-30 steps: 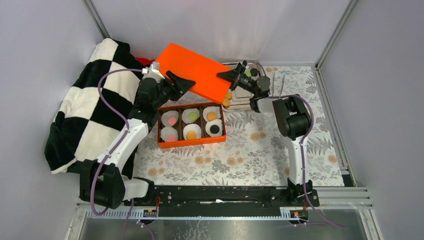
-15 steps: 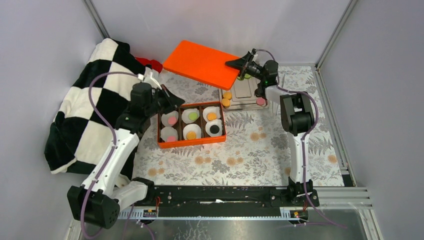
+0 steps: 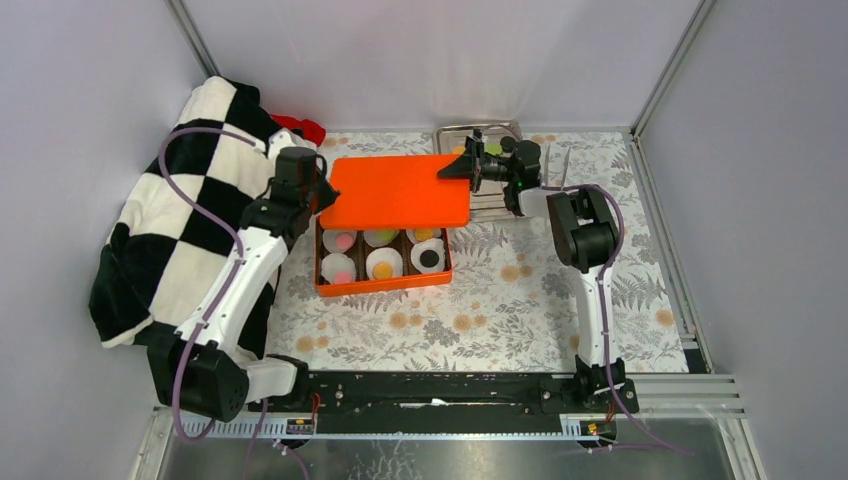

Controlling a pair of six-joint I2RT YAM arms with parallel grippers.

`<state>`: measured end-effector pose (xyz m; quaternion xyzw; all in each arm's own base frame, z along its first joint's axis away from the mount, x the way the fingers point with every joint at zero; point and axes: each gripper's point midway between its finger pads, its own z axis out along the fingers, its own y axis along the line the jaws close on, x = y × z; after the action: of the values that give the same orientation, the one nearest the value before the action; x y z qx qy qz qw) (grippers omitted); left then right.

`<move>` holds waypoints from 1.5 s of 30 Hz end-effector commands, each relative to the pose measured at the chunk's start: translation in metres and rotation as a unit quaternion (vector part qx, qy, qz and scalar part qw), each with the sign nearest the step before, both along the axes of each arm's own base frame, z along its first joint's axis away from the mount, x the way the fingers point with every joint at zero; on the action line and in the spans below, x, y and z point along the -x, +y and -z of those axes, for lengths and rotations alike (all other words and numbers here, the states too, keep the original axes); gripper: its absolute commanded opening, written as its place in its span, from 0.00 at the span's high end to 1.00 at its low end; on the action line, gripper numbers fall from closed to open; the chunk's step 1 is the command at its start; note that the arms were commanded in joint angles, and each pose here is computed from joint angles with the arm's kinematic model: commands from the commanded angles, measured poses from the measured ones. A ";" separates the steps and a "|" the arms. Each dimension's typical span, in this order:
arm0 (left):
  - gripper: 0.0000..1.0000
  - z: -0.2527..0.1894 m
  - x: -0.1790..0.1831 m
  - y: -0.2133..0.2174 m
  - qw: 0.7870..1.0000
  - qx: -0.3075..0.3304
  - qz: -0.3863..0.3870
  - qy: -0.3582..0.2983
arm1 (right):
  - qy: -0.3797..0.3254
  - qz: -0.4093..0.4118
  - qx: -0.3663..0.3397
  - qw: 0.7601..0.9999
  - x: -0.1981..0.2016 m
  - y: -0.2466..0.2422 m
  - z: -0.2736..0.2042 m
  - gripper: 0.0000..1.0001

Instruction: Pack the cookies

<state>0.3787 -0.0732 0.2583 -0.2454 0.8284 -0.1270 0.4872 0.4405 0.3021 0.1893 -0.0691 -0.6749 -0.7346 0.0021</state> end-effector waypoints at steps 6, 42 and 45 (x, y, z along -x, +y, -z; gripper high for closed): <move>1.00 0.048 0.031 0.026 0.998 -0.015 -0.063 0.020 | -0.102 -0.152 -0.014 0.983 0.066 0.058 -0.019 1.00; 1.00 0.121 0.051 0.003 0.998 -0.016 -0.028 0.046 | -0.073 -0.047 0.252 0.964 0.044 0.007 0.126 1.00; 1.00 0.135 0.051 -0.006 0.999 -0.009 -0.014 0.048 | -0.069 -0.044 0.260 0.962 0.044 0.005 0.132 1.00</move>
<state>0.3182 -0.0658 0.1307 -0.2621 0.8577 -0.0741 0.4360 0.3895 0.3207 0.1013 0.0680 -0.7909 -0.6079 -0.0161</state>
